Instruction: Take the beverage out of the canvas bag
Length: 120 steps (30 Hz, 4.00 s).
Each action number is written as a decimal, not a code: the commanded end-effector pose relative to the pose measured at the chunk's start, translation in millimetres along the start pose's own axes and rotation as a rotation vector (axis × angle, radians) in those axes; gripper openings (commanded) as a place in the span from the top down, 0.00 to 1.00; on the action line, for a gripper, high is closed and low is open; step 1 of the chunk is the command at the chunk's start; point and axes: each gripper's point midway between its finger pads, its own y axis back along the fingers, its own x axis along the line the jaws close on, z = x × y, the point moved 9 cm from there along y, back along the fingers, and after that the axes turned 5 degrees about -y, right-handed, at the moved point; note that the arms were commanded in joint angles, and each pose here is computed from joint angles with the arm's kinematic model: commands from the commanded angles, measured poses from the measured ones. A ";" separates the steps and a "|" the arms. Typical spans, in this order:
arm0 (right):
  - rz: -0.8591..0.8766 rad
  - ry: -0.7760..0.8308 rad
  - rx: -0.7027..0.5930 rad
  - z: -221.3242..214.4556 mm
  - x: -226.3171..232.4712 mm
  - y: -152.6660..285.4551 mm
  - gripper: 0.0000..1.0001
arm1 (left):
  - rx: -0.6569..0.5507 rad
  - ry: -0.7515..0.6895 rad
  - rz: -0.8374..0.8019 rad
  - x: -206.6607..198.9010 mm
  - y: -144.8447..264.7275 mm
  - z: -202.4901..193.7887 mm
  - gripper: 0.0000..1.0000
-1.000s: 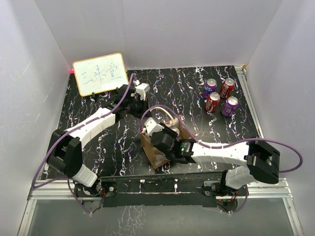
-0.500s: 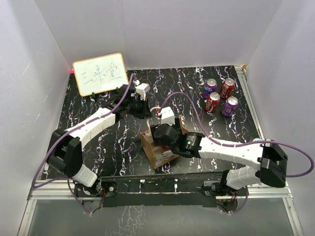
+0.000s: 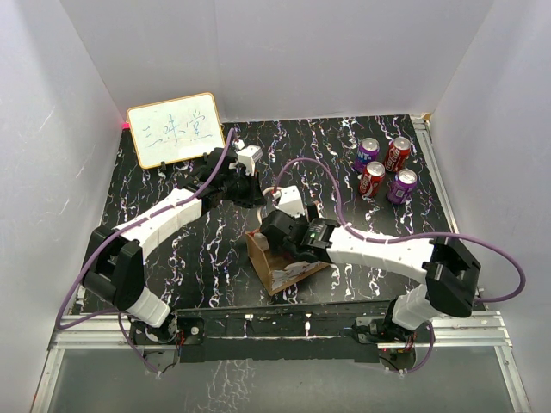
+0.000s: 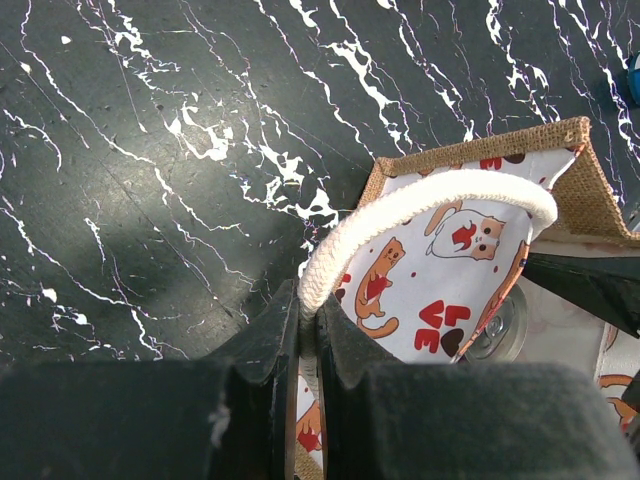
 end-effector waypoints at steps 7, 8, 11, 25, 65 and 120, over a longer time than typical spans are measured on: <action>-0.016 -0.035 0.004 1.7 5.6 -23.9 0.06 | -0.041 -0.017 -0.025 -6.7 9.9 12.6 1.00; -0.021 -0.034 0.010 0.4 5.7 -26.4 0.06 | -0.041 -0.015 -0.025 -6.2 9.3 12.3 1.00; -0.026 -0.034 0.030 -4.6 7.6 -33.9 0.07 | -0.024 -0.006 -0.030 -5.1 4.8 10.4 1.00; 0.014 -0.023 0.050 -12.9 14.2 -44.8 0.35 | -0.015 -0.004 -0.019 -3.3 2.7 9.3 1.00; 0.272 -0.143 -0.396 103.3 -28.1 92.2 0.92 | 0.018 0.002 0.000 1.9 -6.0 4.7 1.00; -0.401 -0.509 -0.197 51.7 -243.5 -35.0 0.92 | -0.012 -0.008 -0.016 -3.6 3.4 9.3 1.00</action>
